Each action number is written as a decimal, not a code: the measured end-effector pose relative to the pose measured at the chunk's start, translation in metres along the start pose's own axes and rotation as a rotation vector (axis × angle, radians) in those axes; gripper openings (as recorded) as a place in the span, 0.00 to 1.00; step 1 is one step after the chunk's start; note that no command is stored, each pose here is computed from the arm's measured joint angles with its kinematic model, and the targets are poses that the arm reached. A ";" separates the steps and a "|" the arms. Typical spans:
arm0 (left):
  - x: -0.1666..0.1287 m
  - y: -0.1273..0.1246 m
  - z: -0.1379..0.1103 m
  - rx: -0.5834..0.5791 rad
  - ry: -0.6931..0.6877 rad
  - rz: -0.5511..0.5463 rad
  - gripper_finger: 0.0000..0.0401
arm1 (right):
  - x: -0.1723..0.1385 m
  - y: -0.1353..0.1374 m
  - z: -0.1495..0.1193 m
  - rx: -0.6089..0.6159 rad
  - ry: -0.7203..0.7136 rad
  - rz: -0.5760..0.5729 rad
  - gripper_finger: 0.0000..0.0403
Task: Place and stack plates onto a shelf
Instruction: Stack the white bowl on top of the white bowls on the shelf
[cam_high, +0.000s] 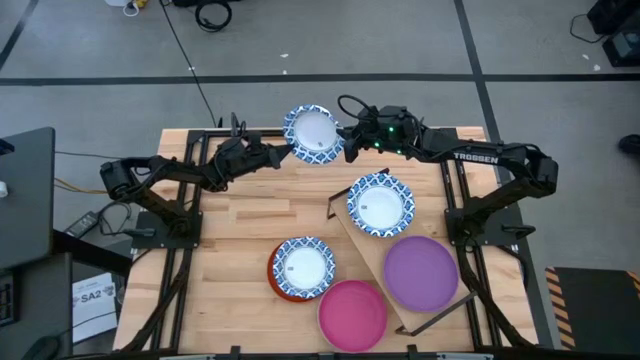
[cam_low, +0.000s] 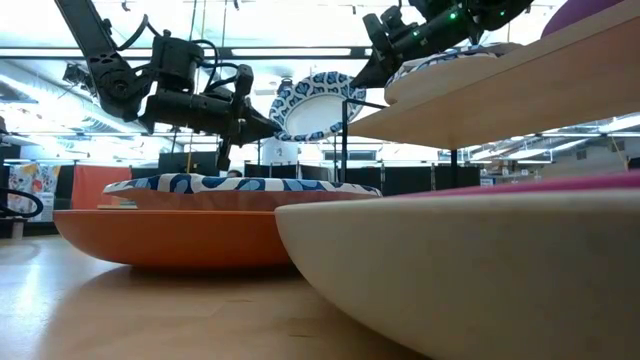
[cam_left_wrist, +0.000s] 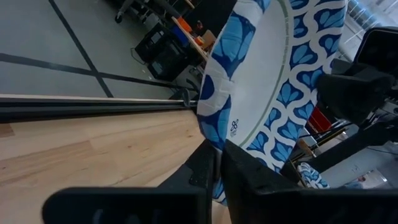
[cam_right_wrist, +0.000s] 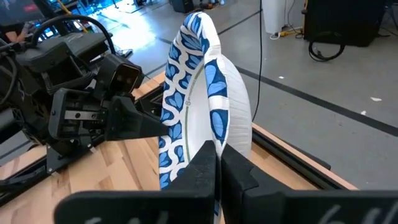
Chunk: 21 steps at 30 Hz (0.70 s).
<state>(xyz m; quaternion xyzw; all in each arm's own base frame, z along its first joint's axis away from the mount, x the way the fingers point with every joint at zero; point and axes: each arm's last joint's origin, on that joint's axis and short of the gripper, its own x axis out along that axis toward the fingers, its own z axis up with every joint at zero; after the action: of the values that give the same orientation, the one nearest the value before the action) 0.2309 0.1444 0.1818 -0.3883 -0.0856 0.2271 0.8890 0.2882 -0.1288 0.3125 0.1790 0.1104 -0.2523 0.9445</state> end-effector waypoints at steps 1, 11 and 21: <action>0.000 0.000 0.000 0.000 0.000 0.000 0.09 | 0.000 0.000 0.000 0.000 -0.001 0.000 0.02; 0.000 0.001 0.000 0.039 0.005 0.006 0.25 | 0.000 -0.003 0.002 0.004 -0.010 -0.008 0.02; 0.000 0.001 0.000 0.042 0.003 0.007 0.43 | -0.017 -0.020 0.020 0.026 -0.087 -0.054 0.01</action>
<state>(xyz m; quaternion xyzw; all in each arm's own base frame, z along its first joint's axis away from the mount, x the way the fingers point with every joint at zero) 0.2309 0.1446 0.1812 -0.3704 -0.0779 0.2314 0.8962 0.2654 -0.1457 0.3305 0.1770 0.0706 -0.2868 0.9388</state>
